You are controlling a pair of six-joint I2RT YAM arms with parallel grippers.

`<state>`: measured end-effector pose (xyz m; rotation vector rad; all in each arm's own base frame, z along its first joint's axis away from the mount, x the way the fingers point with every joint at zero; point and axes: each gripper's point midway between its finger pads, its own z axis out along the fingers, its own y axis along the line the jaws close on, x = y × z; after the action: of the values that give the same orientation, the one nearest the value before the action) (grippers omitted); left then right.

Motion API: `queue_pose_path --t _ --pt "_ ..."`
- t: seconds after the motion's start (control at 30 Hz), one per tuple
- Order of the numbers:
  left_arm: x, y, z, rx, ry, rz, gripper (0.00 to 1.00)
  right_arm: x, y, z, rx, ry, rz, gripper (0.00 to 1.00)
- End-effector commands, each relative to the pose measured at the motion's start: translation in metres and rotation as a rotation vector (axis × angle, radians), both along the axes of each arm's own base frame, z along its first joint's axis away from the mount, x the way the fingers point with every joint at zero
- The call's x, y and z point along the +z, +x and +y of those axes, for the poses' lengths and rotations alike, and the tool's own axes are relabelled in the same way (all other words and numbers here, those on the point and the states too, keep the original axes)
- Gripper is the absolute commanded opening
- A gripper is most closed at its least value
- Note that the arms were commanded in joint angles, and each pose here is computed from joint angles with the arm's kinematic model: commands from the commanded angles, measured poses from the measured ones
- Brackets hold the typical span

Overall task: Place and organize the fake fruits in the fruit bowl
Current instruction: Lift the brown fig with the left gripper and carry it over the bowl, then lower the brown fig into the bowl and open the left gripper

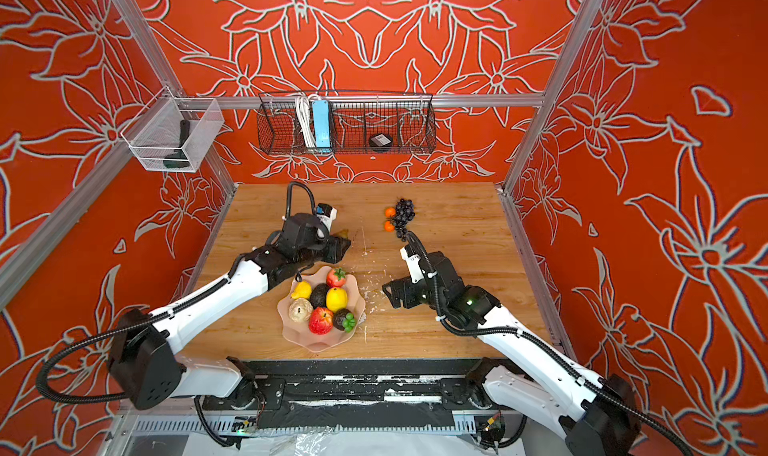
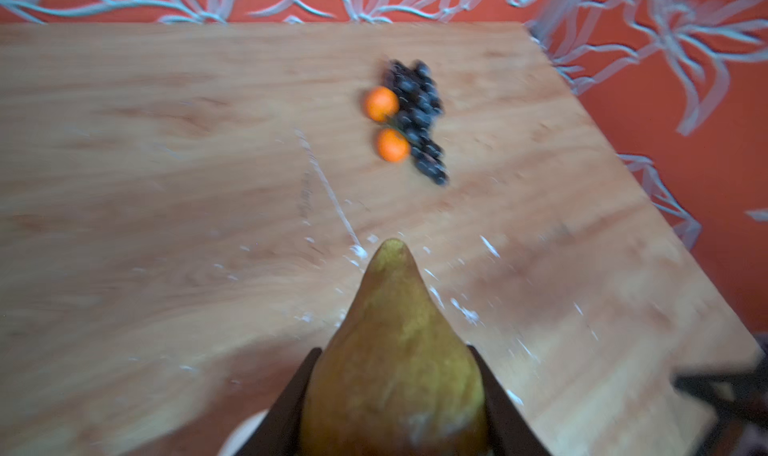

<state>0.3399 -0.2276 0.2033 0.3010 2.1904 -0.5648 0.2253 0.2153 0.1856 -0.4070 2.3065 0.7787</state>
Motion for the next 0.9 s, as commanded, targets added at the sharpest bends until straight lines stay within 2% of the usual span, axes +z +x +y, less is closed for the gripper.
queue_pose_path --t 0.0,0.2,0.4,0.63,0.87 --pt "0.028 -0.024 -0.023 -0.142 -0.112 -0.173 0.48 0.021 -0.004 0.013 0.061 0.082 0.003 0.89" --pt "0.022 -0.075 -0.032 -0.289 -0.143 -0.326 0.46 0.037 -0.014 0.037 0.140 0.229 0.078 0.80" --pt "0.006 -0.101 -0.037 -0.367 -0.153 -0.366 0.46 0.051 -0.019 0.058 0.168 0.378 0.147 0.75" --pt "0.002 -0.126 -0.044 -0.450 -0.163 -0.439 0.46 0.049 -0.025 0.082 0.215 0.395 0.181 0.71" --pt "0.002 -0.135 -0.043 -0.481 -0.160 -0.497 0.46 0.038 -0.034 0.100 0.266 0.328 0.195 0.72"
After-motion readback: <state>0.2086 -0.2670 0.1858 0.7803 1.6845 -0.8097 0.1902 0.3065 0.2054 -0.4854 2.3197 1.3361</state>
